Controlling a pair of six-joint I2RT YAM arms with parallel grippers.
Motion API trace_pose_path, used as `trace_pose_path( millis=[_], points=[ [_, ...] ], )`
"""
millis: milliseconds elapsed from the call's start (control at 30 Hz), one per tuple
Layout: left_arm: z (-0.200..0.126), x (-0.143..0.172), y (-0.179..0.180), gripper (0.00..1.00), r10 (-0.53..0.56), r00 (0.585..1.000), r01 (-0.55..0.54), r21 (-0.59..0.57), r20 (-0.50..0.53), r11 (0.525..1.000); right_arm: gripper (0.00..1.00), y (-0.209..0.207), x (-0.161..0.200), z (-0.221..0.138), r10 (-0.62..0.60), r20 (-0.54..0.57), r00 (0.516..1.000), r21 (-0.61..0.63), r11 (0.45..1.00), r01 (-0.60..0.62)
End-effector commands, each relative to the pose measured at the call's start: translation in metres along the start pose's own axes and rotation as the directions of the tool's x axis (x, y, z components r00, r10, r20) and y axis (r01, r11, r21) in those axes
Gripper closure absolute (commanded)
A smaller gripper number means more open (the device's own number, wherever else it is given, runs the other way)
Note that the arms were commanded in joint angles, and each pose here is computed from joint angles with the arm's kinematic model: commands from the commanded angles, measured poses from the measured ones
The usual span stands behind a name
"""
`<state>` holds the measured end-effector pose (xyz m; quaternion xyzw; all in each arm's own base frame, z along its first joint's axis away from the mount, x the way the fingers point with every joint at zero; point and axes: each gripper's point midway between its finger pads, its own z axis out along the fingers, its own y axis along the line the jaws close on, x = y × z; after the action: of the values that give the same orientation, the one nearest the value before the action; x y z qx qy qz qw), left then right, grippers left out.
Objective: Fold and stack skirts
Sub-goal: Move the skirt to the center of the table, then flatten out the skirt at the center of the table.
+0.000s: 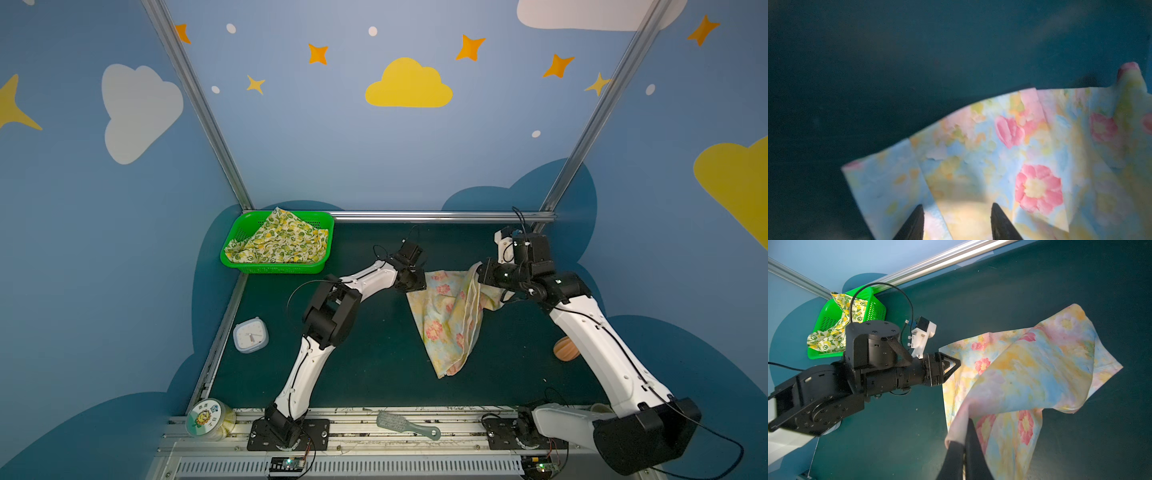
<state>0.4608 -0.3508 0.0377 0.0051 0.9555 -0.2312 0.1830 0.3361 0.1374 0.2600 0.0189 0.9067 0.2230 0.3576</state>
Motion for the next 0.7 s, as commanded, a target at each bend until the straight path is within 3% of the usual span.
trace_pose_path(
  millis=[0, 133, 300, 500, 667],
  points=[
    [-0.033, -0.025, 0.007, 0.45, 0.048, 0.995, -0.047, -0.019, 0.082, 0.999, 1.0, 0.007, 0.004, 0.002, 0.031, -0.005, 1.0, -0.052, 0.998, -0.031],
    [-0.079, -0.006, -0.005, 0.38, 0.103, 0.99, -0.106, 0.035, 0.095, 0.994, 1.0, 0.006, 0.008, 0.004, 0.036, -0.01, 0.999, -0.059, 0.998, -0.037],
    [-0.116, 0.087, -0.014, 0.35, 0.168, 0.984, -0.166, 0.043, -0.061, 0.985, 1.0, 0.003, 0.01, 0.001, 0.035, 0.01, 0.999, -0.051, 0.998, -0.034],
    [-0.124, 0.193, -0.017, 0.33, 0.156, 0.951, -0.155, 0.025, -0.267, 0.988, 1.0, 0.0, 0.012, -0.001, 0.026, 0.038, 0.999, -0.05, 0.998, -0.024],
    [-0.117, 0.239, -0.03, 0.32, 0.11, 0.932, -0.091, 0.071, -0.347, 0.993, 1.0, -0.004, 0.016, 0.002, 0.018, 0.039, 0.999, -0.044, 0.999, -0.017]
  ],
)
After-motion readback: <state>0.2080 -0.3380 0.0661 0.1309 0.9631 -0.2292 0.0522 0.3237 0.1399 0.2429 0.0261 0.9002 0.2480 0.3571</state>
